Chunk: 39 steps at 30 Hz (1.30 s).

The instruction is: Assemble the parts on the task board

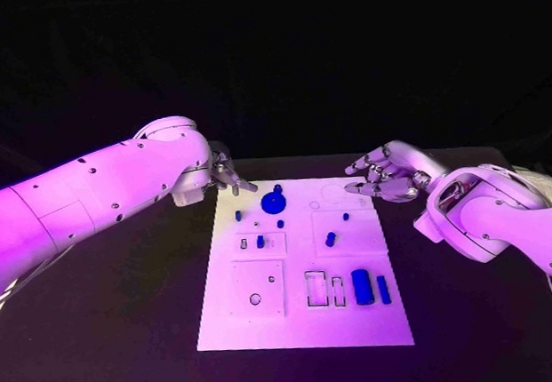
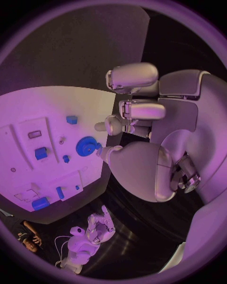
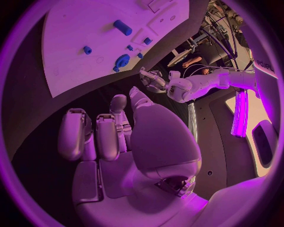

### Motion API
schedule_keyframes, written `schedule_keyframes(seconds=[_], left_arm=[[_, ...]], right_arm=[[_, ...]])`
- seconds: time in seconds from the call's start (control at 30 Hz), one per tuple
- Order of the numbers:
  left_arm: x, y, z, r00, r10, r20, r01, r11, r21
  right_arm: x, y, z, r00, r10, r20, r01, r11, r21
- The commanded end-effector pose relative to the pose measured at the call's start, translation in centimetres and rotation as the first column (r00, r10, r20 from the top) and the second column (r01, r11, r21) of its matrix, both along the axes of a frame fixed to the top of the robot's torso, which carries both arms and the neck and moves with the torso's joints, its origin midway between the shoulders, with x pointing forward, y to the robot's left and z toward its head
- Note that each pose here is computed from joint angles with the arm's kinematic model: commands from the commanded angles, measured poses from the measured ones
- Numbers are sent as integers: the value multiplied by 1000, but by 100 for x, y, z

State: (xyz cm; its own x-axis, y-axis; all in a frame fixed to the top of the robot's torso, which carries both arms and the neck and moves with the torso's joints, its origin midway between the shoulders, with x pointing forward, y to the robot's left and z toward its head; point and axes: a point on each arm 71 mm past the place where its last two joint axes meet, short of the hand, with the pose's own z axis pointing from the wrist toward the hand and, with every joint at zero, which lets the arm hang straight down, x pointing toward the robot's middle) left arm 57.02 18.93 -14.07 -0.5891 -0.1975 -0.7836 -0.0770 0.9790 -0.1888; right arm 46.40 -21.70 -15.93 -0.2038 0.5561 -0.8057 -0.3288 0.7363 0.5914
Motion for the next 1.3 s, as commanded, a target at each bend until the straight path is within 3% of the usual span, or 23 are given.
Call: schedule_keyframes(seconds=[0.03, 0.33, 0.7, 1.3], left_arm=[[32, 10, -36, 998, -41, -47, 42, 999, 32], [87, 49, -145, 993, -46, -108, 52, 997, 58], [85, 40, -291, 986, -53, -156, 64, 996, 68], [58, 34, -346, 981, -63, -185, 78, 994, 73]], right_arm=[[-1, 16, -7, 1000, 15, -2, -15, 1000, -3], [-1, 32, -7, 1000, 19, -2, -19, 1000, -1], [3, 46, -10, 1000, 23, -3, -23, 1000, 3], [10, 39, -14, 1000, 21, -4, -21, 1000, 2]])
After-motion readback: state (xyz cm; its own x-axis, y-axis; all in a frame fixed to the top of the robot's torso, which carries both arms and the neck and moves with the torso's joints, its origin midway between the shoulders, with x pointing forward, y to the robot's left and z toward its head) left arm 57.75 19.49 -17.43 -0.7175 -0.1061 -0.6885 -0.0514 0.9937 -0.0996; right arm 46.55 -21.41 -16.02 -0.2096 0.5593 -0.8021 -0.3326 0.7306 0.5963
